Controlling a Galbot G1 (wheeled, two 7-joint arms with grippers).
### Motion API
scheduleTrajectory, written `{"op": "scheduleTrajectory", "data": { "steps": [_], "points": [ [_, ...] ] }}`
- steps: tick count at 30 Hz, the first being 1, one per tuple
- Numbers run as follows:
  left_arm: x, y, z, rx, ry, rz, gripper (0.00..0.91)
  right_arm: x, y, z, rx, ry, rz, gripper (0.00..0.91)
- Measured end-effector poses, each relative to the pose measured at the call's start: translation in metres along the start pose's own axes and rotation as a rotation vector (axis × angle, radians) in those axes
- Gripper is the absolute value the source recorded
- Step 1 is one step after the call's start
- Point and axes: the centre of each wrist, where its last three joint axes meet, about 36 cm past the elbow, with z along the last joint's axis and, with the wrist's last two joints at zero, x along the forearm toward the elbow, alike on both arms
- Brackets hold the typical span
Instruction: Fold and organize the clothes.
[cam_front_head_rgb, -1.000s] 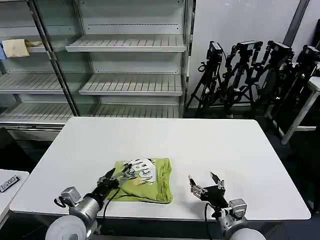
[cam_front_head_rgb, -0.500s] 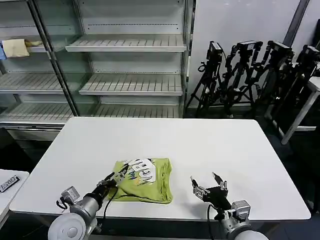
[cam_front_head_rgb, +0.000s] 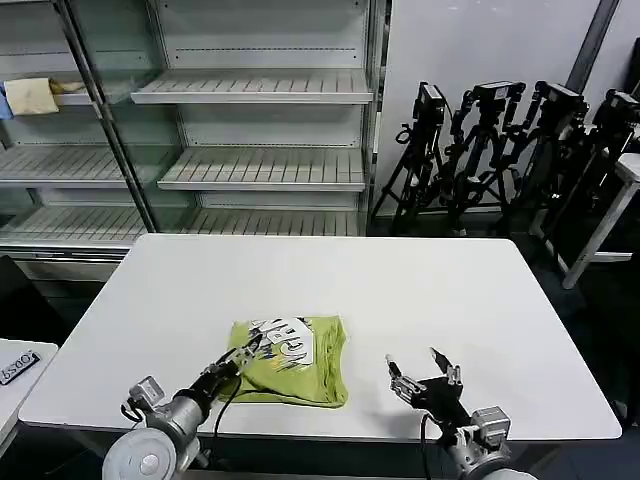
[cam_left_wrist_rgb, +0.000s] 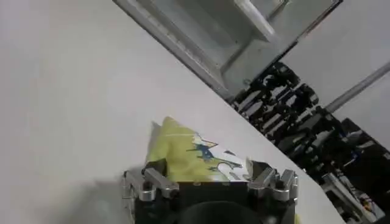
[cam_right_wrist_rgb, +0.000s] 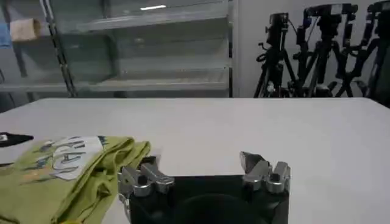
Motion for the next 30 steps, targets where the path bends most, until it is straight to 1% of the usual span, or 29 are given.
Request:
{"op": "scheduleTrajectory", "data": {
  "steps": [7, 11, 18, 25, 30],
  "points": [
    [0.004, 0.002, -0.017, -0.046, -0.056, -0.029, 0.907, 0.004, 0.001, 0.002, -0.003, 0.005, 0.003, 0.907],
    [0.005, 0.010, -0.020, -0.080, -0.056, -0.068, 0.907, 0.006, 0.000, 0.002, -0.005, 0.008, 0.007, 0.907],
    [0.005, 0.014, -0.009, -0.065, -0.015, -0.078, 0.907, 0.009, 0.001, 0.001, -0.006, 0.010, 0.011, 0.907],
    [0.004, 0.004, 0.006, -0.027, 0.029, -0.034, 0.907, 0.013, -0.001, -0.001, -0.004, 0.008, 0.018, 0.907],
    [0.001, 0.000, 0.010, -0.004, 0.040, -0.014, 0.907, 0.016, -0.001, -0.002, -0.007, 0.006, 0.022, 0.907]
  ]
}}
